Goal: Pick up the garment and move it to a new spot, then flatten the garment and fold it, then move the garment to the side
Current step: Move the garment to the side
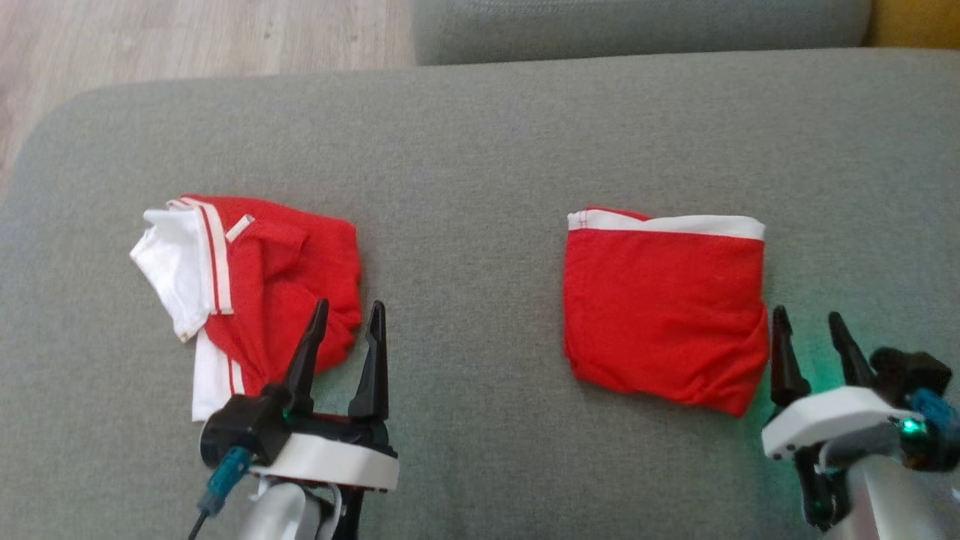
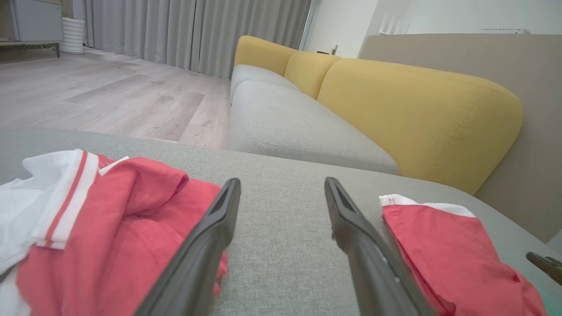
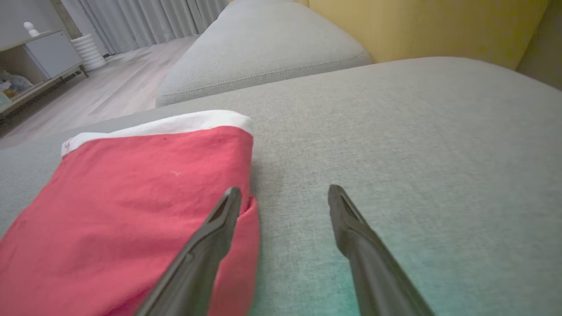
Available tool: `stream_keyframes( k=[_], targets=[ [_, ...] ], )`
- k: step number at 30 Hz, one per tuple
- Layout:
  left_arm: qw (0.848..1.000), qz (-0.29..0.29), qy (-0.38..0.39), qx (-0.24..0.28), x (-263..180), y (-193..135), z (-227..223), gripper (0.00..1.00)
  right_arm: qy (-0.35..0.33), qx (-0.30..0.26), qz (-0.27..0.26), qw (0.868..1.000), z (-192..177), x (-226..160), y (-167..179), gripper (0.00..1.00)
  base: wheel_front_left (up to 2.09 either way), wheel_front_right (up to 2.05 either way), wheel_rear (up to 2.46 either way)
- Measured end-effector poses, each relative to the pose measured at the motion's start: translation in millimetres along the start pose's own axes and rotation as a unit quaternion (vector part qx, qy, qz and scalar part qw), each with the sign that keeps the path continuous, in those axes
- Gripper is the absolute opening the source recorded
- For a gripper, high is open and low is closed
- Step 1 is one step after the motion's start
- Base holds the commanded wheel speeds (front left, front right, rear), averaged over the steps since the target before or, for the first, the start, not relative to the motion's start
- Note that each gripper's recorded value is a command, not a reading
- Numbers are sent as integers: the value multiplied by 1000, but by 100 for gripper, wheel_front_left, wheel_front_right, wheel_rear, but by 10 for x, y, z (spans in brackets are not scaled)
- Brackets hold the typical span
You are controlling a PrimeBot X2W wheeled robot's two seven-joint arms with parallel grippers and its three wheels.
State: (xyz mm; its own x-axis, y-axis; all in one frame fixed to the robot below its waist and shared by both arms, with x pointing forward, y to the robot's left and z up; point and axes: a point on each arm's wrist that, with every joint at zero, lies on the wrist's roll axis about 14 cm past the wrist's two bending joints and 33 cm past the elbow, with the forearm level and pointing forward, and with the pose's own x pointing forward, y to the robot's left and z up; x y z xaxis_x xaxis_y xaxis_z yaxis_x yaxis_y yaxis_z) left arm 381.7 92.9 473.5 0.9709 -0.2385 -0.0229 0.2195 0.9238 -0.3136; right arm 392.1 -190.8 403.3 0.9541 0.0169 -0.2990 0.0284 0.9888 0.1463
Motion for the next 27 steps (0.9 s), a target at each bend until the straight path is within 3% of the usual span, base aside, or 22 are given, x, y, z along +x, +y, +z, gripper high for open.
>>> stream_keyframes(
  k=[15,16,18,27],
  targets=[
    [1000,16,10,2,150,179,-65,100,87,3,53,995,-386,425,398,100,0,0,0],
    [1000,16,10,3,159,184,-60,100,86,1,55,995,-376,448,413,62,0,0,0],
    [1000,16,9,3,168,186,-54,100,86,0,57,995,-368,466,427,0,0,0,0],
    [1000,2,-2,6,187,89,27,100,62,-67,74,993,-241,391,438,0,0,0,0]
  ],
)
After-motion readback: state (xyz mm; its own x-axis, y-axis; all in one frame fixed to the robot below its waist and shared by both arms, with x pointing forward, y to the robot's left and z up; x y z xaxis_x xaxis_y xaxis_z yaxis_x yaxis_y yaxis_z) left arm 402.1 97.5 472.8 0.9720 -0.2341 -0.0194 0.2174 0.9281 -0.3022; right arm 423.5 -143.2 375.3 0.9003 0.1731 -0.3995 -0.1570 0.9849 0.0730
